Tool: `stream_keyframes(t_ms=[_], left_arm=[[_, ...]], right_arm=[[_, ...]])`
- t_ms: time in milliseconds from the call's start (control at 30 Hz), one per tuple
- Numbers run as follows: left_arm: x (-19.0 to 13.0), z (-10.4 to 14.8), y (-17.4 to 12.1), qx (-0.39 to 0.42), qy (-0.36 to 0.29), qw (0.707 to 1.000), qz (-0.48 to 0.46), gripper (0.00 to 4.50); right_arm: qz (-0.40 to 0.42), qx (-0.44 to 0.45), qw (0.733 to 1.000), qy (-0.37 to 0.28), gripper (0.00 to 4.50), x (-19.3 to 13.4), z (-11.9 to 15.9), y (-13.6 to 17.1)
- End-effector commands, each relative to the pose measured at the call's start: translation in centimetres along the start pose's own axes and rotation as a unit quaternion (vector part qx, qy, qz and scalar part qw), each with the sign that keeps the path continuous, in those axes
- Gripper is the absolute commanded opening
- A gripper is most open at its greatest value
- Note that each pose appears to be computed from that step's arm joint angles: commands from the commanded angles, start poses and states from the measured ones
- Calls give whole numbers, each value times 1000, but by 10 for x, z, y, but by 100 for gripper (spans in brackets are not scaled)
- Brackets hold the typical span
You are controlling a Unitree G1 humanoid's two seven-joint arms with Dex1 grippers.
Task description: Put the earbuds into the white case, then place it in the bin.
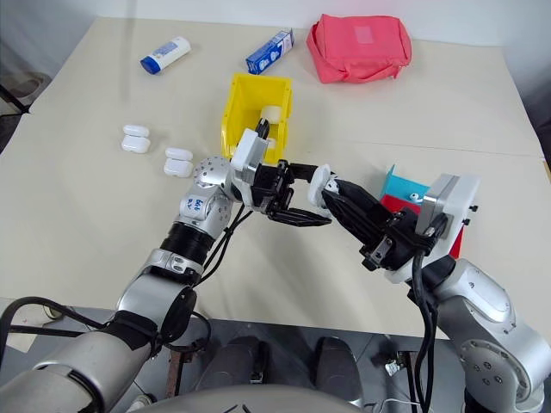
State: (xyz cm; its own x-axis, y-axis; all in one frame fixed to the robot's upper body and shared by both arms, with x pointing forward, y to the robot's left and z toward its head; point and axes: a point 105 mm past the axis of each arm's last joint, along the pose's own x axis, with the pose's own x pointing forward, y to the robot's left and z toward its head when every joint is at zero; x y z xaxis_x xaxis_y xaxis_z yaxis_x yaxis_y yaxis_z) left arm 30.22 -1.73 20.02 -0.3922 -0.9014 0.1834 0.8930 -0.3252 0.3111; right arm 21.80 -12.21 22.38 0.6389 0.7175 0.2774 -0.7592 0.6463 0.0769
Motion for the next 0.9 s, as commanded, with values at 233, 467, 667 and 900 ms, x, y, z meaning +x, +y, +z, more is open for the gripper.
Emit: stream_keyframes(t_ms=[233, 467, 667, 900], left_arm=[[9, 18, -5, 32, -25, 998, -42, 280], [13, 19, -5, 33, -30, 998, -45, 280], [14, 18, -4, 33, -32, 998, -46, 280], [9, 20, -4, 36, -30, 998, -45, 280]], right_arm=[[-1, -9, 1000, 11, 52, -2, -11, -2], [6, -15, 1000, 23, 52, 1, -22, -4], [9, -20, 999, 34, 52, 3, -27, -4], [-5, -49, 994, 93, 52, -10, -40, -12]])
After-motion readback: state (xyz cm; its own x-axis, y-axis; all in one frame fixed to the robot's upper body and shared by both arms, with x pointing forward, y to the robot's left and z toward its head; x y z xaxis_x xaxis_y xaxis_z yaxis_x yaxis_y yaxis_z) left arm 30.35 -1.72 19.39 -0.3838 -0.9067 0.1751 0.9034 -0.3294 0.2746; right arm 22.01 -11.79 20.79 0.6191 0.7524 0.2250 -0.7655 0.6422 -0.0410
